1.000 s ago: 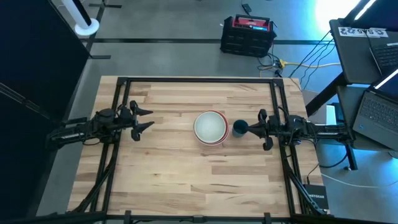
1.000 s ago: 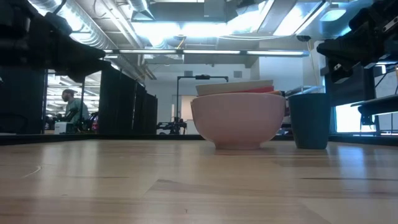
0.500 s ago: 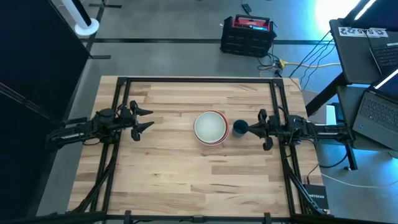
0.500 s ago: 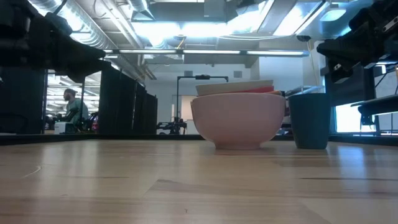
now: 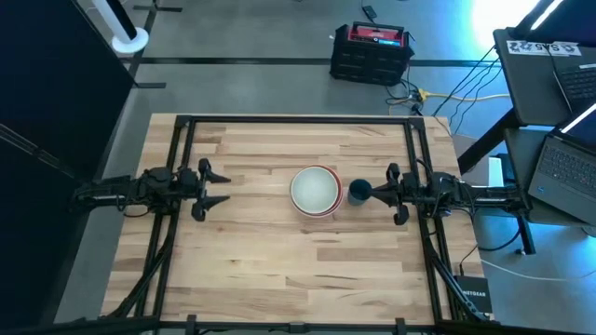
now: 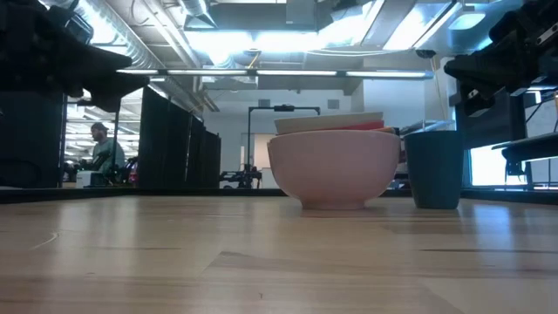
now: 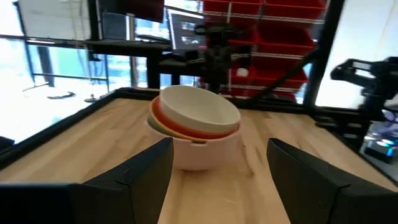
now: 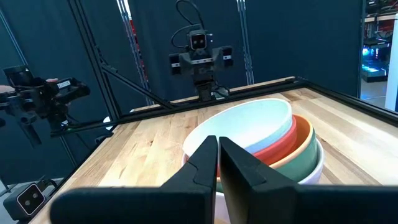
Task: Nest bowls inside each other
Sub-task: Return to Home Position
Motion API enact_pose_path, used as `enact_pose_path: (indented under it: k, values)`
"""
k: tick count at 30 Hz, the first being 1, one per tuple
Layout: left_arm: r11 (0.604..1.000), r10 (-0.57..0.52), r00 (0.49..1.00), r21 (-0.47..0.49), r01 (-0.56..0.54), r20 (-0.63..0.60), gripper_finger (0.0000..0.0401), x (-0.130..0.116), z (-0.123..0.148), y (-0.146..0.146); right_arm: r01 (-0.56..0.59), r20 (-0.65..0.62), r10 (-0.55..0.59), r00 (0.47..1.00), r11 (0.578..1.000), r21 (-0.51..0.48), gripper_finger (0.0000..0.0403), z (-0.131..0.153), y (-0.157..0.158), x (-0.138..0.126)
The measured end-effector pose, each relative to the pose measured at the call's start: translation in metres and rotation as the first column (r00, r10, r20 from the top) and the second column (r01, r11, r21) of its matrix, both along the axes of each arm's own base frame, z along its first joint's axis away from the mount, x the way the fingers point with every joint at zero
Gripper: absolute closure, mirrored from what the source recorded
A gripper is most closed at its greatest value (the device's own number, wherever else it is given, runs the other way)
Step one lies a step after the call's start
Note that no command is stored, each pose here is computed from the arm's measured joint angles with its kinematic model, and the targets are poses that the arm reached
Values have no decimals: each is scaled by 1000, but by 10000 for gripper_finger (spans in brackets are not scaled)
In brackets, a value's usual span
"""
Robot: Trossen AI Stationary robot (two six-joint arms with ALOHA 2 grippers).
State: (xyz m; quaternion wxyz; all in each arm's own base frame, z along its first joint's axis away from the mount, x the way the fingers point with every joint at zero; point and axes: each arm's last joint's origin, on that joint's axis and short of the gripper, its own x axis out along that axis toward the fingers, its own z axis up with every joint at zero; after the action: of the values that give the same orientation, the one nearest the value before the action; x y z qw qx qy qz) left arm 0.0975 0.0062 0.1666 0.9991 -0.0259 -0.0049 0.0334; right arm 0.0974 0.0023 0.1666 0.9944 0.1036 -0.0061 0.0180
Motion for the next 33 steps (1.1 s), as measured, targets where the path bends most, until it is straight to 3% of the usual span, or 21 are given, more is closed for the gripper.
enact_pose_path:
  k: [33]
  values:
    - [998,-55,998,0,55,0,158,0,0,-5,0,0,0,1000,1000,0,403,0,0,0]
